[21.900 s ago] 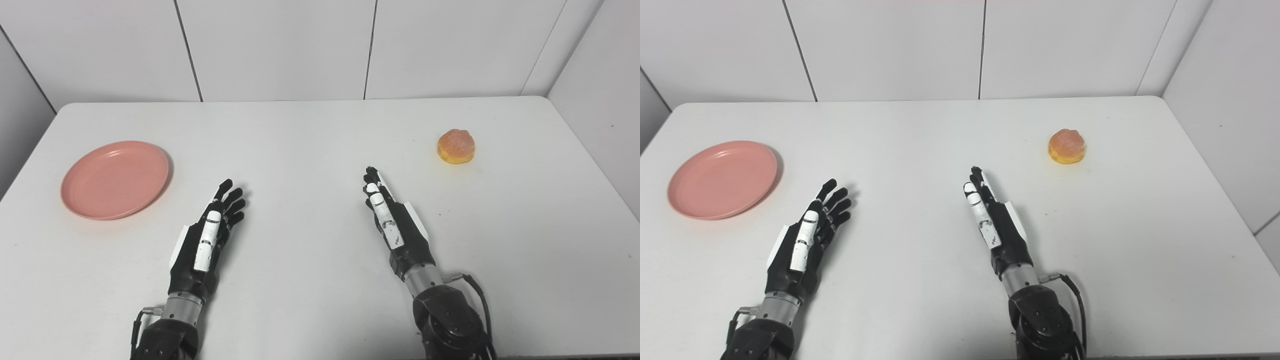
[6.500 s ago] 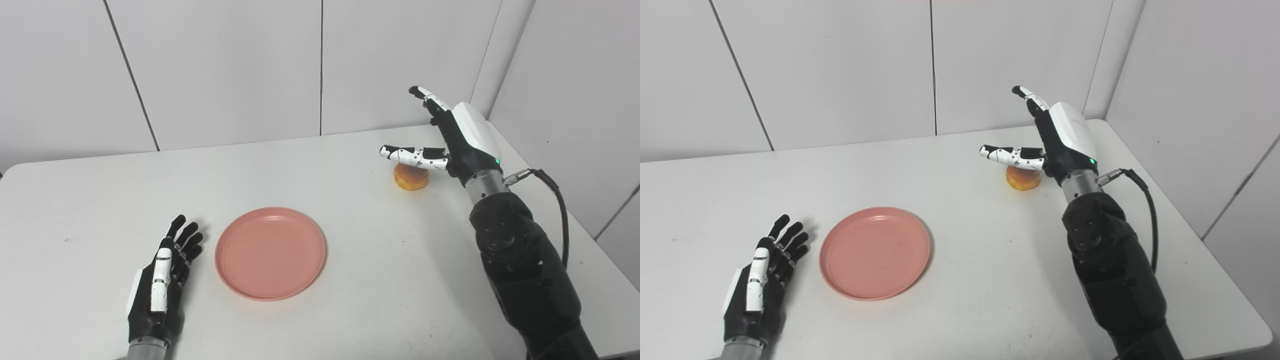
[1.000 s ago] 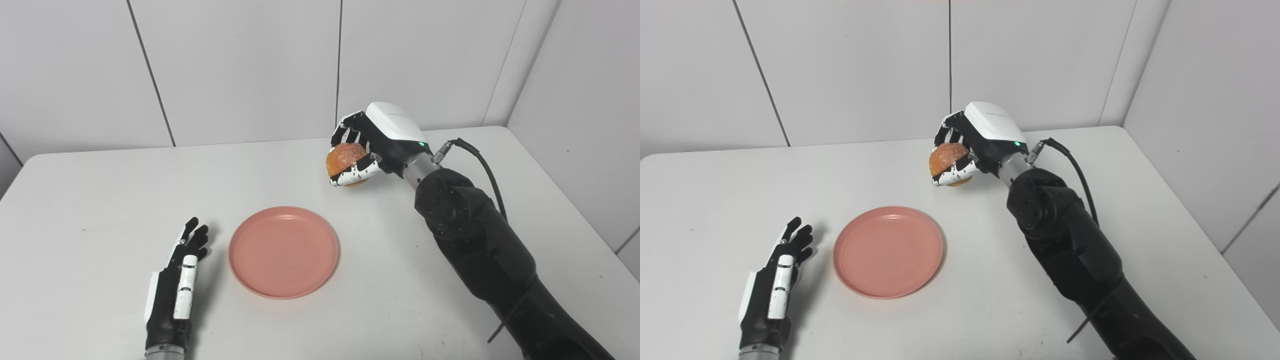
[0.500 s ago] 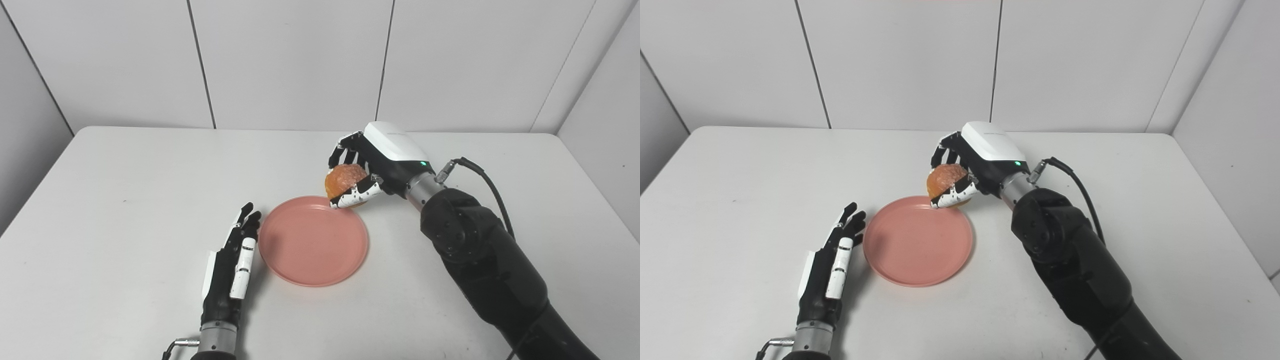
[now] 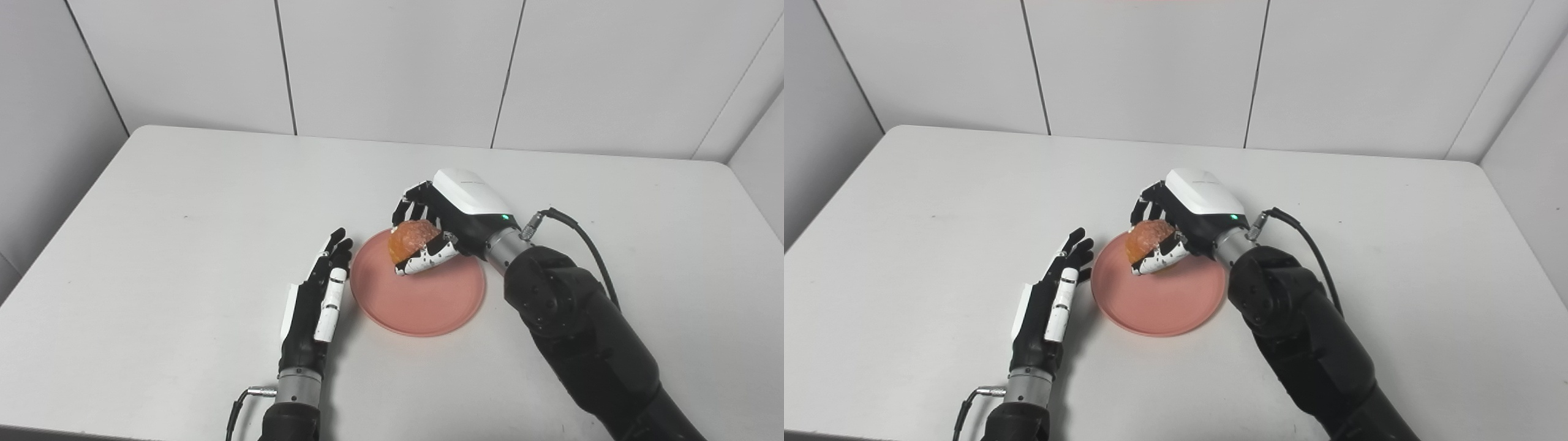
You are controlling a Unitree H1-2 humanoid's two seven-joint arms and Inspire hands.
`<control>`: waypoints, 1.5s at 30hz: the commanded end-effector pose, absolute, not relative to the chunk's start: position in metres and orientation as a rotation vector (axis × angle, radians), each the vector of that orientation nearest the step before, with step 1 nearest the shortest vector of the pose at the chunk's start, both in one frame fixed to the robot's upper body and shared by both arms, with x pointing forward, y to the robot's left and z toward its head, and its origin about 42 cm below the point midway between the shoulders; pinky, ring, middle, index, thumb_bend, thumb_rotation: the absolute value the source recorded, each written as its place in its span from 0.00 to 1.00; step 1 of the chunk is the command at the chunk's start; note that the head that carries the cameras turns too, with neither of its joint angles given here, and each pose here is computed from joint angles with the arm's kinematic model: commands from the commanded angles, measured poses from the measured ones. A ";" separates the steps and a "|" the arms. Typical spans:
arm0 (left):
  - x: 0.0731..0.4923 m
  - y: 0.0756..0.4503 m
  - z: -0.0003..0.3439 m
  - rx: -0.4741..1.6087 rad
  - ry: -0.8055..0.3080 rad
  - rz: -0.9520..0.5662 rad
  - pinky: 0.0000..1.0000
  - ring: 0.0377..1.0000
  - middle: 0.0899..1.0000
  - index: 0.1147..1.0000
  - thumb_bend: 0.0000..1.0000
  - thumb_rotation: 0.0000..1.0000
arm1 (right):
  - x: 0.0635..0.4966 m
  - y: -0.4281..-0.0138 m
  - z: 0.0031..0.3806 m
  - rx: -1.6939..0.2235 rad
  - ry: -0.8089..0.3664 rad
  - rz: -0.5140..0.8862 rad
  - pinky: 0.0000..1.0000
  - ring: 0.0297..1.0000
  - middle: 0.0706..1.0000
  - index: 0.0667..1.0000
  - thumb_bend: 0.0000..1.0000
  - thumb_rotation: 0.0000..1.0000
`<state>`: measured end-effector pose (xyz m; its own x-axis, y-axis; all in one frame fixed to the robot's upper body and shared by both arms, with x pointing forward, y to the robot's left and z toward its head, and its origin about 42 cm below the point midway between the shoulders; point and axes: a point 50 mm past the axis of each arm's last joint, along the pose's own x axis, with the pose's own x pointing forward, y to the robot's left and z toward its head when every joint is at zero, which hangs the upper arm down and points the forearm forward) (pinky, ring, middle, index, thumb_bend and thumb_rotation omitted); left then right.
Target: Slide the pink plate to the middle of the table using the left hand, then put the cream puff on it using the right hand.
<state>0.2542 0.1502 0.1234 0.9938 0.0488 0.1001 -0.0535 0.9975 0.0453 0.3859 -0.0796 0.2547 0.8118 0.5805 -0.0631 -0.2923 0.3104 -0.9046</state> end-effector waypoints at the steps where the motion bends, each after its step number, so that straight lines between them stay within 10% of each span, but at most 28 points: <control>1: 0.255 0.145 0.136 0.037 -0.146 0.070 0.85 0.89 0.89 0.86 0.46 1.00 | 0.388 -0.069 0.269 -1.112 -0.393 0.586 0.27 0.34 0.42 0.45 0.51 0.13; 37: 0.255 0.146 0.138 0.050 -0.150 0.075 0.87 0.89 0.88 0.86 0.47 1.00 | 0.394 -0.066 0.222 -1.175 -0.268 0.612 0.25 0.33 0.38 0.51 0.52 0.01; 41: 0.255 0.147 0.138 0.046 -0.148 0.077 0.87 0.90 0.88 0.86 0.46 1.00 | 0.392 -0.069 0.230 -1.212 -0.278 0.628 0.31 0.41 0.51 0.46 0.52 0.12; 45: 0.256 0.149 0.136 0.045 -0.147 0.077 0.86 0.89 0.88 0.86 0.46 1.00 | 0.389 -0.071 0.241 -1.240 -0.283 0.646 0.43 0.57 0.71 0.71 0.80 0.29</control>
